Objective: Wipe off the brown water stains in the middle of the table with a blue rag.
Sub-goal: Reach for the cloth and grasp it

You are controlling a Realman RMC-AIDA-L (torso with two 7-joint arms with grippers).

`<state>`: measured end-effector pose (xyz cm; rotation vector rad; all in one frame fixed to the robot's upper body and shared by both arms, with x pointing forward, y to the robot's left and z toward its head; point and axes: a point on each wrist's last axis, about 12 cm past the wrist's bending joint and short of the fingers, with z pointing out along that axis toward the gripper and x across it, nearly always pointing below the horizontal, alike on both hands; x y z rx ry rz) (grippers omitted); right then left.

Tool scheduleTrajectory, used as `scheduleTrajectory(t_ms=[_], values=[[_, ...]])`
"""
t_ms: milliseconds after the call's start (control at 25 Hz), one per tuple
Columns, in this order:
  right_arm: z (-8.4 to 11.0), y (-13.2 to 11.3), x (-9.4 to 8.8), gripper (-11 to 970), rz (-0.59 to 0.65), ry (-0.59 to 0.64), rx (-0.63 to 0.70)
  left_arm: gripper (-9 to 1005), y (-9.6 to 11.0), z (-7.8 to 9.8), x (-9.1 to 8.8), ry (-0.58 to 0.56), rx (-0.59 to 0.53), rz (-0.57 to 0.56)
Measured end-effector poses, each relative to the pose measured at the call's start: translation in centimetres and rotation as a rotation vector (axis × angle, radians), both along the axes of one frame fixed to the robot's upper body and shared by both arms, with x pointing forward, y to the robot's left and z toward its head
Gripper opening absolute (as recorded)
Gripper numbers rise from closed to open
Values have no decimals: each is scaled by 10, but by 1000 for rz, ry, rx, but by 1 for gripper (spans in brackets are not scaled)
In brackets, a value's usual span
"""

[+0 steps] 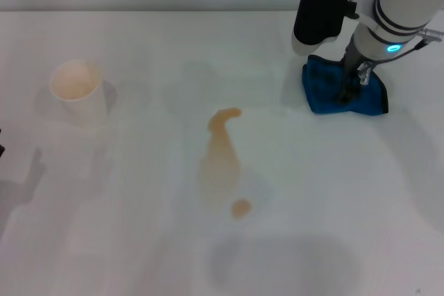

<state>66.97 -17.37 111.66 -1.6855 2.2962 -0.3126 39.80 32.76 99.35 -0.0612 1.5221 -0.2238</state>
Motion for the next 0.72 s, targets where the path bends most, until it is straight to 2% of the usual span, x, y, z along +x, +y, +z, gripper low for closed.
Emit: scheduleTrajectory(t_ms=[720], values=[[-15, -8, -4, 676, -13, 1, -4, 862, -3, 0, 2, -3, -3, -11]])
